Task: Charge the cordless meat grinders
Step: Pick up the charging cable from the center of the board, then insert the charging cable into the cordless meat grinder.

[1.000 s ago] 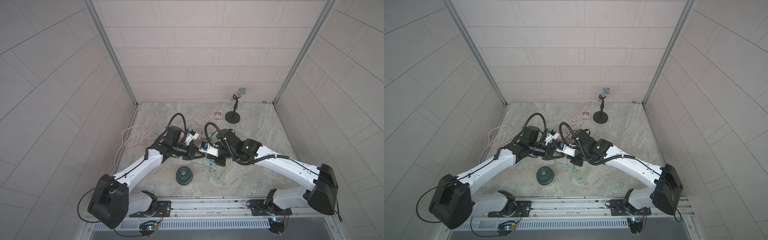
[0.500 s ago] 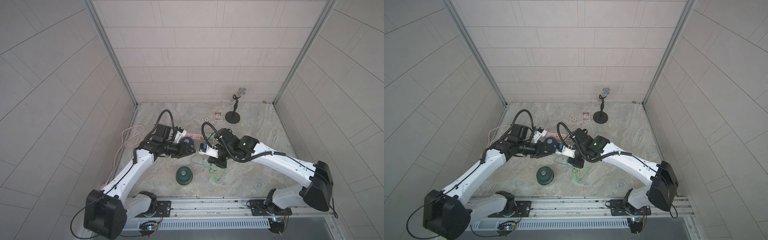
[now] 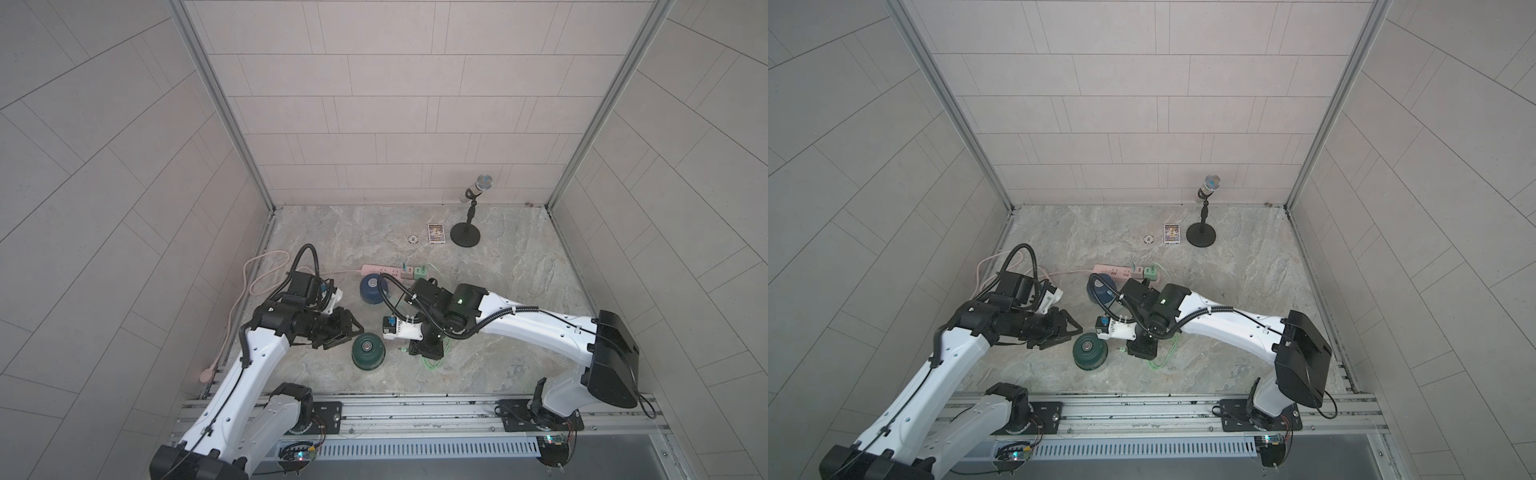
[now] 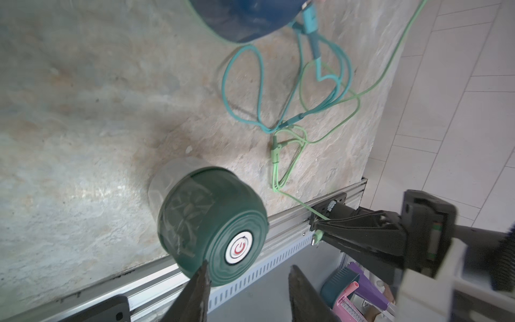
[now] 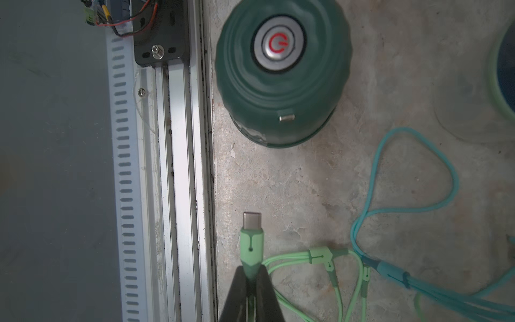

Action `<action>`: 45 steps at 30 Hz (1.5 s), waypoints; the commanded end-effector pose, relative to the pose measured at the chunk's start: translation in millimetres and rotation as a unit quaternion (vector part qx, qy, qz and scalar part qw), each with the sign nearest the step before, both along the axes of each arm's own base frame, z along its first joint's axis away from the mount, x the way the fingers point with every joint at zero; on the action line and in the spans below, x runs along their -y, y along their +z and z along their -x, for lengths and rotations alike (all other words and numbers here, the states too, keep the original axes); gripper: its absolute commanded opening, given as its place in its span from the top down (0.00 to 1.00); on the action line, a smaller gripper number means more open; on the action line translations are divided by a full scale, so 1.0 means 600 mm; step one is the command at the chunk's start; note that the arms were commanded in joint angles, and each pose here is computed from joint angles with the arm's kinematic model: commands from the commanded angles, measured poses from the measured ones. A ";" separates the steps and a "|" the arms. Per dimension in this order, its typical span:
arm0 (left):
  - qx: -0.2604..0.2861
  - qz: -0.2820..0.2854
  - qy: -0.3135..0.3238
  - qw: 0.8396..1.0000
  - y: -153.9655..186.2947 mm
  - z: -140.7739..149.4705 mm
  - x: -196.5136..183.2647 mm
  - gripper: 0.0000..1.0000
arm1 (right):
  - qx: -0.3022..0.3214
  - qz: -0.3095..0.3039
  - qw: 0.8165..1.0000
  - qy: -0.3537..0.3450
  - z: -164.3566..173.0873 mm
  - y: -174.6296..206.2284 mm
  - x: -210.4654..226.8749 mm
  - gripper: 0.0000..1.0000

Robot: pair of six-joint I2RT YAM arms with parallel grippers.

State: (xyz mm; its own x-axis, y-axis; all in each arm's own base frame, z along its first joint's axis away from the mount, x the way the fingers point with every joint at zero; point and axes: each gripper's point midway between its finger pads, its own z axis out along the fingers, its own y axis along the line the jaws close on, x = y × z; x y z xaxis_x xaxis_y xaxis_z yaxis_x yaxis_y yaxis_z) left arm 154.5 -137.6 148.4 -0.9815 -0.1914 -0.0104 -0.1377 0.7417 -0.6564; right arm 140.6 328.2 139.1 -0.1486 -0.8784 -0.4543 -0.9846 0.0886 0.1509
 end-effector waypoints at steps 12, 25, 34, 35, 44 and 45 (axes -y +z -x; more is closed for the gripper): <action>-0.056 0.015 0.003 0.998 -0.049 0.044 0.002 0.61 | 0.000 0.007 1.000 0.030 -0.006 -0.009 -0.050 0.92; -0.072 0.000 -0.007 0.997 -0.073 0.047 -0.003 0.67 | 0.009 0.035 0.999 0.029 -0.022 -0.030 -0.049 0.92; -0.070 -0.005 -0.012 0.997 -0.074 0.046 -0.004 0.67 | 0.014 0.039 0.999 0.024 -0.038 -0.032 -0.048 0.92; -0.071 -0.004 -0.012 0.997 -0.074 0.045 -0.004 0.67 | 0.014 0.040 0.999 0.024 -0.039 -0.032 -0.048 0.92; -0.070 -0.005 -0.017 0.997 -0.072 0.043 -0.003 0.67 | 0.010 0.050 0.998 0.024 -0.040 -0.042 -0.047 0.92; -0.071 -0.005 -0.017 0.997 -0.072 0.043 -0.003 0.67 | 0.011 0.051 0.998 0.022 -0.041 -0.043 -0.045 0.92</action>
State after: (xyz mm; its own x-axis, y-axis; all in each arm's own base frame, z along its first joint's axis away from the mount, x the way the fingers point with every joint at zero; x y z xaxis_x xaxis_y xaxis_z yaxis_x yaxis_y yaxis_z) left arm 131.3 -141.8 112.1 -0.9785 -0.1641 0.1248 -0.2054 0.7229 -0.6597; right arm 164.7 360.6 117.3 -0.1078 -0.9131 -0.3932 -0.9903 0.0638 0.1233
